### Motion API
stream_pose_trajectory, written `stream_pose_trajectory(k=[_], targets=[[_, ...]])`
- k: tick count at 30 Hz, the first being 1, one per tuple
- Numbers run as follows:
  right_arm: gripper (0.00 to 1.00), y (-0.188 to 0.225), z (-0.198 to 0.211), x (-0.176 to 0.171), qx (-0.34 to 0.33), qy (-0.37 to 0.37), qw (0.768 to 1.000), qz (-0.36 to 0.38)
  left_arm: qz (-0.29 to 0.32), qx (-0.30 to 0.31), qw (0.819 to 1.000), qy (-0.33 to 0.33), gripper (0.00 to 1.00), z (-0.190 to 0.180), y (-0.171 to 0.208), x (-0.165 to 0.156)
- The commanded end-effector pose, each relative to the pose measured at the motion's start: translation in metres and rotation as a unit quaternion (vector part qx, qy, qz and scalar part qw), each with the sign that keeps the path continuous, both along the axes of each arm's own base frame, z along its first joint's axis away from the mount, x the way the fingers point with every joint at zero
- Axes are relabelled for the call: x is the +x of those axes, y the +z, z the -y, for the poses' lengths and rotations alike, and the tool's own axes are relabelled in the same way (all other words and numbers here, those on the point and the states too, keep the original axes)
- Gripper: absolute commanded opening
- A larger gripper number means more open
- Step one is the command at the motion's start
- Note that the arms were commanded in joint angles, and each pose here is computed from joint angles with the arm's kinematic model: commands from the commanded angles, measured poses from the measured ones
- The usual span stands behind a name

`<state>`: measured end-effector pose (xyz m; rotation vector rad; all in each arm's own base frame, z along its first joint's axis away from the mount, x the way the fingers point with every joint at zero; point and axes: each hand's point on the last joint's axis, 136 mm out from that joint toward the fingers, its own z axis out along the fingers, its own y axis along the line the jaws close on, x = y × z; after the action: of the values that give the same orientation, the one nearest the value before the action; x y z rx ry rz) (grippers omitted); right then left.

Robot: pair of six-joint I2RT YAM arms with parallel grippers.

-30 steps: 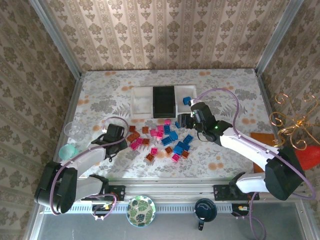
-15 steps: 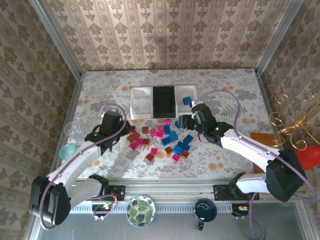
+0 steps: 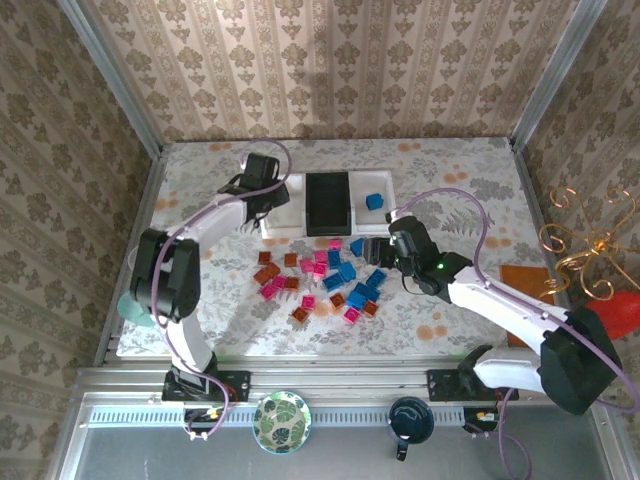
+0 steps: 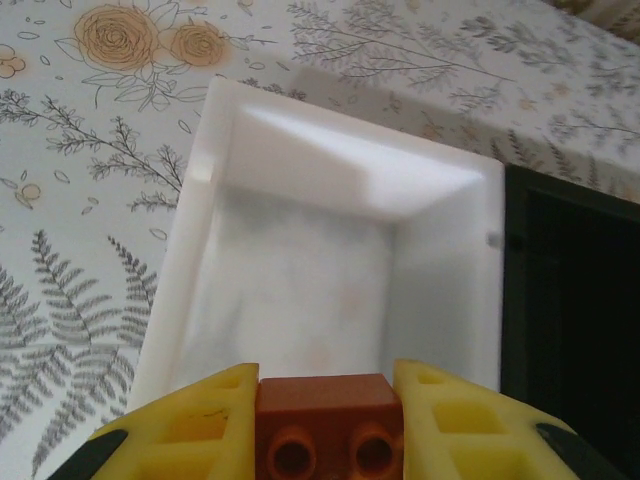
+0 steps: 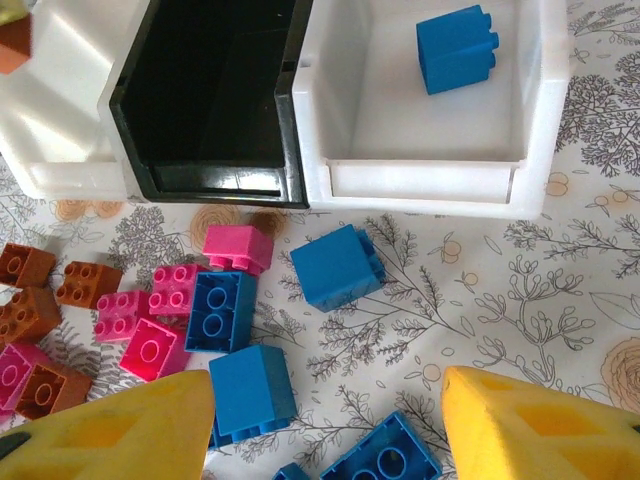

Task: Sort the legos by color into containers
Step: Place the lego in the container, then pick up the lego from the center of the table.

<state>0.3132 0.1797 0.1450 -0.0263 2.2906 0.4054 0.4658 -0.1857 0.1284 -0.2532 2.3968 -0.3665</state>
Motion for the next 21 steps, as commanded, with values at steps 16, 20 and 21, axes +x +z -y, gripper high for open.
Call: stream_pose_trajectory(k=[16,20,21], targets=[[0.65,-0.021,0.000,-0.017,0.015,0.005,0.999,-0.040,0.090,-0.071,0.989,-0.095,0.70,0.039,0.094,-0.064],[0.65,-0.028,0.000,-0.022,0.013,0.008,0.999,-0.049,0.104,-0.094,0.983,-0.121,0.77,0.040,0.096,-0.115],[0.65,-0.031,0.001,-0.024,0.012,0.008,0.999,-0.052,0.107,-0.103,0.981,-0.127,0.79,0.040,0.094,-0.129]])
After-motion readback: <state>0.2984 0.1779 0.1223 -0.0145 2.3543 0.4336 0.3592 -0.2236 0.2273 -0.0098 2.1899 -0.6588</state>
